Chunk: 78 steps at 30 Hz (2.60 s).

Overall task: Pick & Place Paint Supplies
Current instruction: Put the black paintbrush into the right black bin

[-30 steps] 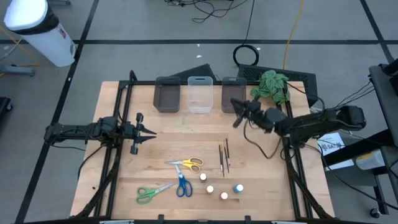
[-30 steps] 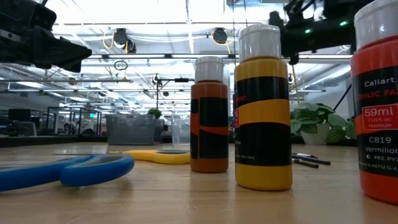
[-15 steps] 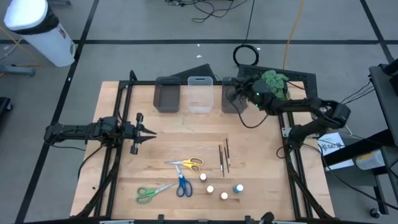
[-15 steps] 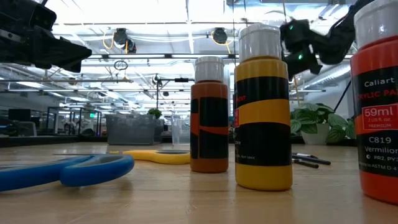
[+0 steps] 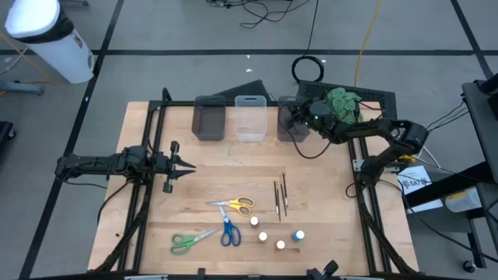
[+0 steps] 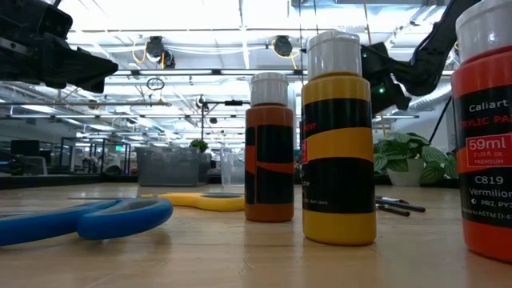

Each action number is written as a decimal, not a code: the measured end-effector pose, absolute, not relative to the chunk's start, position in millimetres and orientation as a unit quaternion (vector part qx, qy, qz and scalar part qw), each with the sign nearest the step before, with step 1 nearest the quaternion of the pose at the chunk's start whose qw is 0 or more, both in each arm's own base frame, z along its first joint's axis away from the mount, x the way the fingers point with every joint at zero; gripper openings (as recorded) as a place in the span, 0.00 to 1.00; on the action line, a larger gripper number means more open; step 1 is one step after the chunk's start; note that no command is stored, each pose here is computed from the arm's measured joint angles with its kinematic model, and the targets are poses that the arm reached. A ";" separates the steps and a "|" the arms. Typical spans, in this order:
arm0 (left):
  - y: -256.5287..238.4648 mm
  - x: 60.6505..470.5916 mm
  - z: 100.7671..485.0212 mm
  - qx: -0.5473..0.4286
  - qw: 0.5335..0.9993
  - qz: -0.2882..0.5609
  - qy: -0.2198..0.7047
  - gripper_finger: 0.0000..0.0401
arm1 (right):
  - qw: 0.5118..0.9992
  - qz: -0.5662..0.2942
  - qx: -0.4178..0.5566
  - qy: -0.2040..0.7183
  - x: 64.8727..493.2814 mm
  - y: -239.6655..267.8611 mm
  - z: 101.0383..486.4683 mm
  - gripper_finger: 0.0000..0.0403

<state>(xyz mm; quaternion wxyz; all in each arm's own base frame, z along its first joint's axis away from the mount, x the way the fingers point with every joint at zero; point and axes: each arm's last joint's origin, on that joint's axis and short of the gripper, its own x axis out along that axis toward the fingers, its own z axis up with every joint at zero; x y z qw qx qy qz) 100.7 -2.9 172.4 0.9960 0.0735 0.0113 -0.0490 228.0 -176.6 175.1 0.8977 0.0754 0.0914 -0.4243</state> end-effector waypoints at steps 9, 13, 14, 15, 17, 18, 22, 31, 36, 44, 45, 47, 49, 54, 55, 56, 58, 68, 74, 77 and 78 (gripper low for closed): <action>-2.9 100.7 172.4 0.073 0.996 -0.049 0.011 0.18 | 0.930 -0.348 0.081 0.085 236.6 -162.2 181.2 0.37; -2.9 100.7 172.4 0.073 0.996 -0.049 0.011 0.18 | 0.975 -0.186 0.100 0.066 248.3 -134.6 194.4 0.42; -2.9 100.7 172.5 0.073 0.996 -0.049 0.011 0.18 | 0.983 -0.138 0.106 0.064 251.6 -125.5 197.0 0.43; -2.9 100.7 172.4 0.074 0.996 -0.049 0.011 0.18 | 0.988 -0.095 0.109 0.062 255.5 -115.2 199.1 0.43; -2.9 100.7 172.4 0.073 0.996 -0.049 0.011 0.18 | 0.991 -0.023 0.112 0.073 263.5 -92.6 198.9 0.43; -2.9 100.7 172.4 0.073 0.996 -0.049 0.011 0.18 | 0.990 0.001 0.108 0.085 267.2 -80.2 196.7 0.43; -2.9 100.7 172.5 0.074 0.996 -0.049 0.011 0.18 | 0.983 0.043 0.065 0.165 279.0 -31.1 175.0 0.41; -2.9 100.7 172.4 0.073 0.996 -0.049 0.011 0.18 | 0.933 0.063 0.045 0.351 266.7 20.2 135.3 0.38; -2.9 100.7 172.5 0.073 0.996 -0.049 0.011 0.18 | 0.910 0.050 0.036 0.411 257.0 31.1 126.4 0.38; -2.9 100.7 172.4 0.074 0.996 -0.049 0.011 0.18 | 0.889 -0.032 0.006 0.456 247.9 31.0 120.2 0.36; -2.9 100.7 172.5 0.074 0.996 -0.049 0.011 0.18 | 0.885 -0.039 0.009 0.464 246.5 30.5 119.4 0.36; -2.9 100.7 172.5 0.073 0.996 -0.049 0.011 0.18 | 0.877 -0.058 0.011 0.477 243.4 29.0 119.0 0.36; -2.9 100.7 172.5 0.073 0.996 -0.049 0.011 0.18 | 0.869 -0.075 0.009 0.488 239.9 27.7 119.0 0.36; -2.9 100.7 172.4 0.073 0.996 -0.049 0.011 0.18 | 0.859 -0.103 0.032 0.501 230.5 25.8 125.9 0.36; -2.9 100.7 172.4 0.073 0.996 -0.049 0.012 0.18 | 0.857 -0.106 0.038 0.503 227.9 25.5 128.6 0.36; -2.9 100.7 172.5 0.073 0.996 -0.049 0.011 0.18 | 0.856 -0.106 0.041 0.504 225.2 25.2 131.6 0.36; -2.9 100.7 172.4 0.074 0.996 -0.049 0.012 0.18 | 0.853 -0.106 0.044 0.509 218.2 24.9 137.5 0.35; -2.9 100.7 172.4 0.073 0.996 -0.049 0.011 0.18 | 0.869 -0.119 0.140 0.460 193.9 22.7 174.1 0.34; -2.9 100.7 172.5 0.073 0.996 -0.049 0.011 0.18 | 0.894 -0.024 0.179 0.409 198.9 29.6 155.8 0.32; -2.9 100.7 172.4 0.074 0.996 -0.049 0.011 0.18 | 0.898 -0.007 0.165 0.409 199.9 35.1 139.2 0.29; -2.9 100.7 172.4 0.073 0.996 -0.049 0.012 0.18 | 0.895 -0.003 0.160 0.416 200.7 37.2 134.9 0.28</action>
